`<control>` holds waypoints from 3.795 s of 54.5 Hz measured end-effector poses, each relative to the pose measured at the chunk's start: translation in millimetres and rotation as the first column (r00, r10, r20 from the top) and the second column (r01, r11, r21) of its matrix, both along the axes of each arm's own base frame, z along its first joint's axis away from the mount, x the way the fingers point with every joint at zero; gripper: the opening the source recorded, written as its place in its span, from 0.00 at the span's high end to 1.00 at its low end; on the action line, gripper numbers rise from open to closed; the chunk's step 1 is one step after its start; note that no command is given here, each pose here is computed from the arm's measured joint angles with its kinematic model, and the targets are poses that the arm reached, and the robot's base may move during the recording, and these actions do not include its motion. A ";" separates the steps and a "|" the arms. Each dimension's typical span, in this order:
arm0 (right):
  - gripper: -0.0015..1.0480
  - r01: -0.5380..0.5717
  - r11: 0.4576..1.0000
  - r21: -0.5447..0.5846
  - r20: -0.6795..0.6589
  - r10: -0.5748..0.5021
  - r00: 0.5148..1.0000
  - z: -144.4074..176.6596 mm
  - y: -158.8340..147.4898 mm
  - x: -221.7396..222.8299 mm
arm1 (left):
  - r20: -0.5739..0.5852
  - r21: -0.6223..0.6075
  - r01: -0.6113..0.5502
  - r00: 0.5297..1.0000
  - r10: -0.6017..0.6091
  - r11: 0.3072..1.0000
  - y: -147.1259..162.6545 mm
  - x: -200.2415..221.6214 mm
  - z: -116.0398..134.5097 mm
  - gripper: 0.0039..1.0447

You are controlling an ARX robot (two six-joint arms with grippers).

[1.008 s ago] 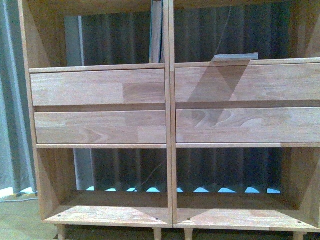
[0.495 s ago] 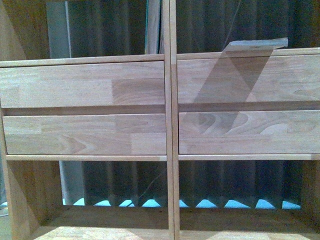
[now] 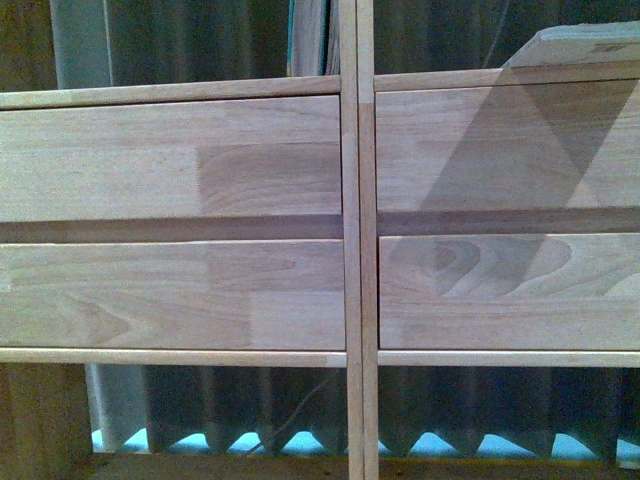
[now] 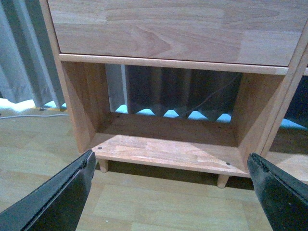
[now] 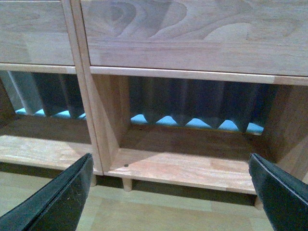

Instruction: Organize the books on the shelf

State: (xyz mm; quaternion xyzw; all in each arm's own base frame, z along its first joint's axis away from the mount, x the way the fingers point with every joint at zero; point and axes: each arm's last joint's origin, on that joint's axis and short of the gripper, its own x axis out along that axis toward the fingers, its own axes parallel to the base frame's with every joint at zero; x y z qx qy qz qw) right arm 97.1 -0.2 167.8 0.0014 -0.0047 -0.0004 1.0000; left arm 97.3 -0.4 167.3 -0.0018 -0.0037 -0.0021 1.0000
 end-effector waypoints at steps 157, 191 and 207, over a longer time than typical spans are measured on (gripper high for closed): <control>0.07 0.368 0.261 0.892 -0.337 -0.160 0.928 73.8 6.5 198.9 | 0.000 0.000 0.000 1.000 0.000 1.000 0.0 0.0 0.0 0.07; 0.17 0.396 0.201 0.896 -0.366 -0.172 0.915 72.6 3.7 257.0 | 0.000 0.000 0.000 1.000 0.000 1.000 0.0 0.0 0.0 0.07; 0.66 0.395 0.181 0.901 -0.363 -0.189 0.913 71.4 -0.9 259.1 | 0.000 0.000 0.000 1.000 0.000 1.000 0.0 0.0 0.0 0.07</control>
